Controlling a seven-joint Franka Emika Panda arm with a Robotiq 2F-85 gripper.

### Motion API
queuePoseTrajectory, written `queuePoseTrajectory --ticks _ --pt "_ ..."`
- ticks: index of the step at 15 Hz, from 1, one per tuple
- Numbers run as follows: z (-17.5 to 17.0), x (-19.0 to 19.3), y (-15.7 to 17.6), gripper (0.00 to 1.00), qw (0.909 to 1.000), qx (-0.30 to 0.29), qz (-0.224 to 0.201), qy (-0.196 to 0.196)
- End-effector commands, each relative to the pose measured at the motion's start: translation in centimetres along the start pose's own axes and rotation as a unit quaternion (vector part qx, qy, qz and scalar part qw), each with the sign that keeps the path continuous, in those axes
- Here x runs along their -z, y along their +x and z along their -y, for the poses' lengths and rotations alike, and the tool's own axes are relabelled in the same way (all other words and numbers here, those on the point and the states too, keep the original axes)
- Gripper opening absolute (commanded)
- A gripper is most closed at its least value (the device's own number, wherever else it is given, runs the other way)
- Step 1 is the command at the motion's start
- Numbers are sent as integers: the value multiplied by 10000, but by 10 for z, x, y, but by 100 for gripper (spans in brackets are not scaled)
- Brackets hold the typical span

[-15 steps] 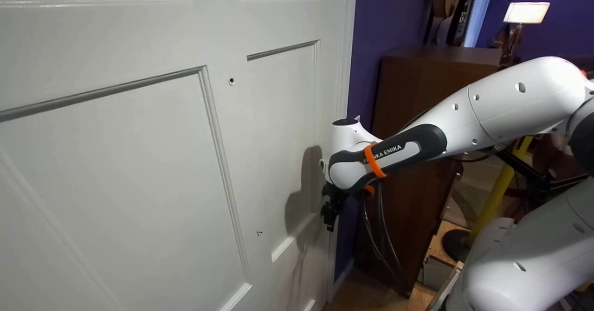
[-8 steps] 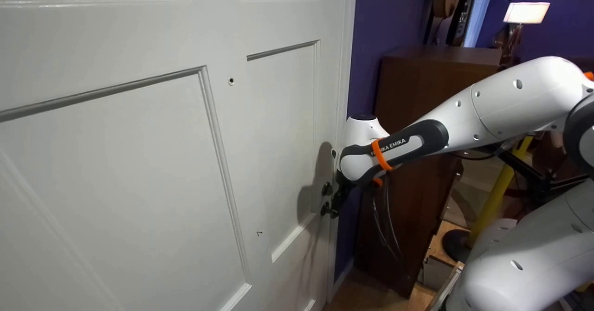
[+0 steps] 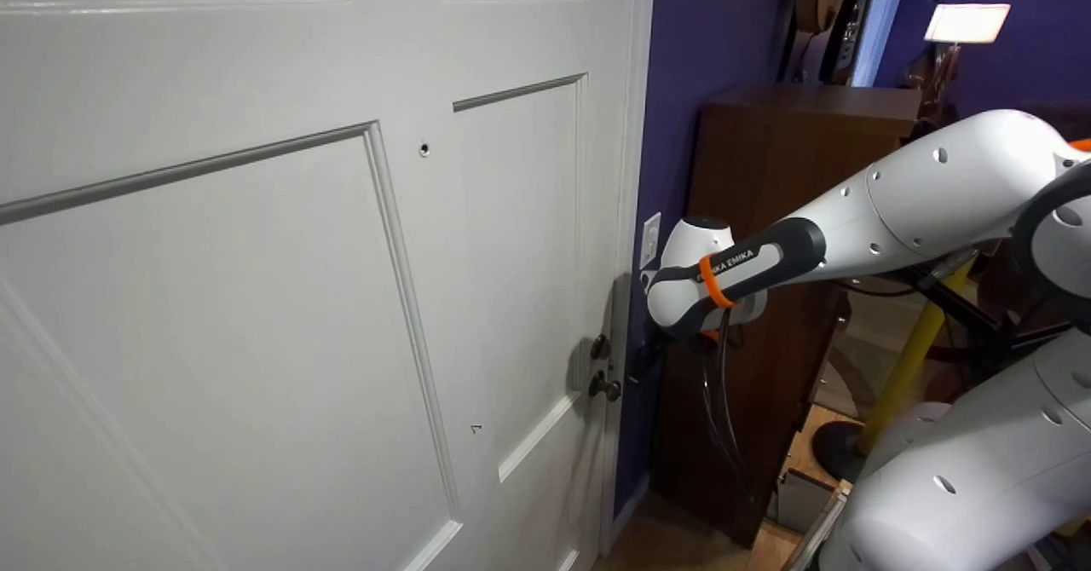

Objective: Turn the top lock on the door to the left

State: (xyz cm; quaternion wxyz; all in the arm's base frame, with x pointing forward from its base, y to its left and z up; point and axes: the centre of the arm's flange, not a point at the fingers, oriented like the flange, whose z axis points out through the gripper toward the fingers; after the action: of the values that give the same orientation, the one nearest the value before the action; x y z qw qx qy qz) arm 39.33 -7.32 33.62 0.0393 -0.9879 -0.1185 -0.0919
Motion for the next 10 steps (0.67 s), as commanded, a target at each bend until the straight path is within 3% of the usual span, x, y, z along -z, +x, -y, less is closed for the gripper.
queuePoseTrajectory --ticks 1,3,10 --pt "0 -1 0 100 10000 -2 5 5" --pt "-16 -5 9 100 9993 -341 -124 -134" --pt "-67 -9 27 100 9967 -655 -468 83"
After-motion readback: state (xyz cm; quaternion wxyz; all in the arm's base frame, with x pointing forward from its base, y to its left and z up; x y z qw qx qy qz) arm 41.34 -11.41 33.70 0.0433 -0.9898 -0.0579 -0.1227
